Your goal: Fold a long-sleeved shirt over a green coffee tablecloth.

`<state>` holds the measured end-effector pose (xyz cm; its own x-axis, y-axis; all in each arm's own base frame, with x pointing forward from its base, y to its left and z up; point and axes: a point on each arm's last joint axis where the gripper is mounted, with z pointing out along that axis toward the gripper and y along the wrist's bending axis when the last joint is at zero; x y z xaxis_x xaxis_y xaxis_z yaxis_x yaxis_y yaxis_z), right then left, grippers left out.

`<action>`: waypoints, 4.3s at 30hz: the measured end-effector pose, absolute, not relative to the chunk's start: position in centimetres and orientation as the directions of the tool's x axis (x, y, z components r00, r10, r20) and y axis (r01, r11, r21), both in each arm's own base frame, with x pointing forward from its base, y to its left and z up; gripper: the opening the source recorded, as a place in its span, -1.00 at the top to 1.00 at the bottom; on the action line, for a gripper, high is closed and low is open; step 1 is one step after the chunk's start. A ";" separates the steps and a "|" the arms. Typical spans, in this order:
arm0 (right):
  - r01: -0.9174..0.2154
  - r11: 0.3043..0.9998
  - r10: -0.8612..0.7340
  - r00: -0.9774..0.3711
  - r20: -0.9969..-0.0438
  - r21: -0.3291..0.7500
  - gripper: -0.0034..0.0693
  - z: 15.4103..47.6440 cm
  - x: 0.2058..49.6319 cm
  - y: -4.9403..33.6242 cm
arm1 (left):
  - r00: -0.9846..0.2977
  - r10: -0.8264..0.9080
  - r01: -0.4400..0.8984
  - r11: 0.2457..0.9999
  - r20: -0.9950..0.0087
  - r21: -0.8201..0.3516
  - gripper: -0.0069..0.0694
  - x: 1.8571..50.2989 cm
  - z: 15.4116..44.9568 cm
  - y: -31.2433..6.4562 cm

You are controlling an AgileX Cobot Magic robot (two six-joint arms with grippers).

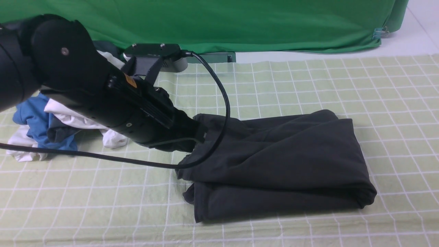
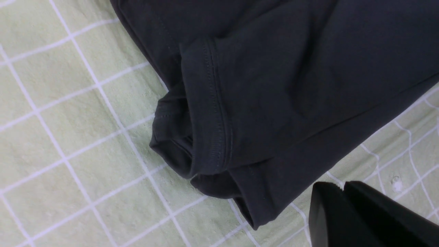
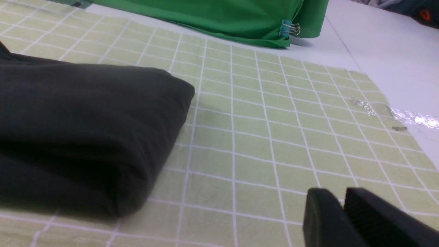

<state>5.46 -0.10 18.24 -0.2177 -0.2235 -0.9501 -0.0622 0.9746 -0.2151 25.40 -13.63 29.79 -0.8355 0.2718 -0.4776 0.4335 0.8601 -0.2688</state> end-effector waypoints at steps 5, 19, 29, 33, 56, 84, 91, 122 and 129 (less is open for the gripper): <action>-0.062 0.974 -0.224 -0.215 -0.951 -0.216 0.61 18.3 5.5 -0.1 | -0.757 0.345 0.496 0.856 -0.554 -0.145 0.71 22.2 33.2 -11.5; -0.062 0.974 -0.224 -0.215 -0.951 -0.216 0.52 18.3 5.5 -0.1 | -0.380 -0.122 0.474 0.825 -0.917 -0.306 0.71 9.3 30.5 -5.9; -0.062 0.974 -0.224 -0.215 -0.951 -0.216 0.46 18.3 5.5 -0.1 | -0.118 -0.119 0.430 0.889 -0.986 -0.159 0.71 9.0 30.6 -4.4; -0.062 0.974 -0.224 -0.215 -0.951 -0.216 0.45 18.3 5.5 -0.1 | -0.056 0.020 0.428 0.904 -0.998 -0.006 0.71 9.1 30.5 -4.3; -0.062 0.974 -0.224 -0.215 -0.951 -0.216 0.36 18.3 5.5 -0.1 | -0.016 -0.004 0.201 0.980 -1.000 -0.007 0.71 6.2 23.9 -1.3; -0.062 0.974 -0.224 -0.215 -0.951 -0.216 0.25 18.3 5.5 -0.1 | -0.150 -0.010 0.005 1.000 -0.989 -0.011 0.71 5.6 19.1 0.0; -0.062 0.974 -0.224 -0.215 -0.951 -0.216 0.25 18.3 5.5 -0.1 | -0.150 -0.011 0.005 1.000 -0.989 -0.012 0.71 5.6 19.1 0.0; -0.062 0.974 -0.224 -0.215 -0.951 -0.216 0.25 18.3 5.5 -0.1 | -0.150 -0.012 0.005 1.000 -0.989 -0.013 0.71 5.6 19.1 0.0; -0.062 0.974 -0.224 -0.215 -0.951 -0.216 0.25 18.3 5.5 -0.1 | -0.150 -0.012 0.005 1.000 -0.989 -0.013 0.71 5.6 19.1 0.0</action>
